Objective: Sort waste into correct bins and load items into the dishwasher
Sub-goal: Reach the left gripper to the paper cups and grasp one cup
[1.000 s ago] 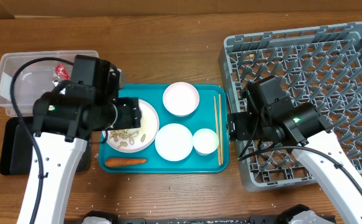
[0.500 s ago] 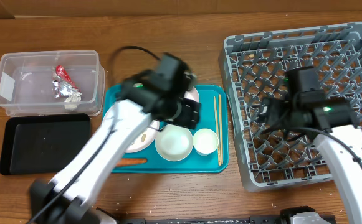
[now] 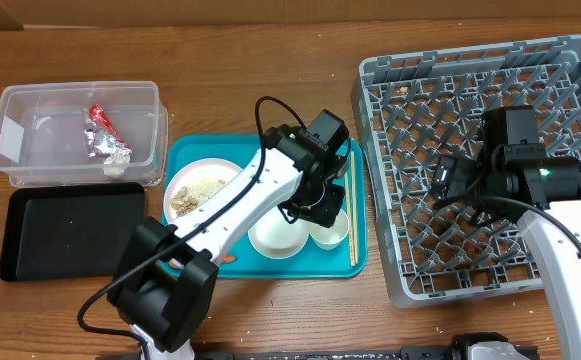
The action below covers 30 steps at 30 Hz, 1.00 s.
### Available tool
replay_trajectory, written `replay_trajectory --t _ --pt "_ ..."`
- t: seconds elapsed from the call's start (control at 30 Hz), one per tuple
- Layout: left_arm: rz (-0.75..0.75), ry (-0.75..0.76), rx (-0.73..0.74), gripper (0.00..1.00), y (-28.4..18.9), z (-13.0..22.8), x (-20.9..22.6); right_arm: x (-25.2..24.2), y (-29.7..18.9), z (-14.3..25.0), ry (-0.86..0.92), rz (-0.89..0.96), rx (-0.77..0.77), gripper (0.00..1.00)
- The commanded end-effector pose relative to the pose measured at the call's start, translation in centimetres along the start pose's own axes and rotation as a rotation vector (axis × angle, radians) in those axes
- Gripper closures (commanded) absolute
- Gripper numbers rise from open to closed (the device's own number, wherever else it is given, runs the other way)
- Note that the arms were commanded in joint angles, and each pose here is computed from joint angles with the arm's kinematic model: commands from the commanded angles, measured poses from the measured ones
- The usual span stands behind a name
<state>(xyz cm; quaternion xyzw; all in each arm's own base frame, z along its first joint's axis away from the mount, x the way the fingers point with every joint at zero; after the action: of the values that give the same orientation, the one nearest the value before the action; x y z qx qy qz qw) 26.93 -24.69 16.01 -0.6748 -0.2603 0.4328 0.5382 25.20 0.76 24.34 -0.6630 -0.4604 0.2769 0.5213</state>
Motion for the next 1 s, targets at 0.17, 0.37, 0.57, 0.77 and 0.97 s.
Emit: replay_trajectory --t 0.17,0.37,0.57,0.77,0.97 --pt "-0.019 -0.015 0.036 0.59 0.5 0.5 0.3 0.0 -1.0 -0.5 0.000 -0.010 -0.041 0.03" --pt "-0.022 -0.005 0.002 0.50 -1.8 -0.3 -0.4 0.0 -1.0 -0.5 0.000 -0.010 -0.041 0.03" --pt "-0.188 0.003 -0.064 0.48 -5.2 -1.1 0.1 0.0 -1.0 -0.5 -0.001 -0.008 -0.038 0.03" --pt "-0.216 -0.021 -0.048 0.45 -4.4 -1.1 0.6 0.0 -1.0 -0.5 -0.001 -0.008 -0.038 0.03" --pt "-0.164 -0.044 -0.011 0.47 -2.1 -0.6 0.8 0.0 -1.0 -0.5 0.000 -0.008 -0.038 0.03"
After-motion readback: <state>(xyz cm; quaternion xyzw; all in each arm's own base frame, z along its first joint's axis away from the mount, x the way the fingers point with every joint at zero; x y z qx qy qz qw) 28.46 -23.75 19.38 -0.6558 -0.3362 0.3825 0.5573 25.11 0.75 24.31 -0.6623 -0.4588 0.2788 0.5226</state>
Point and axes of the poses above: each gripper's point midway between its finger pads, its own y axis out along the fingers, its own x axis along the line the jaws close on, z = x × y, the point moved 8 cm from there along -y, back along the fingers, and after that the axes turned 8 degrees about y, right-handed, at the moved point
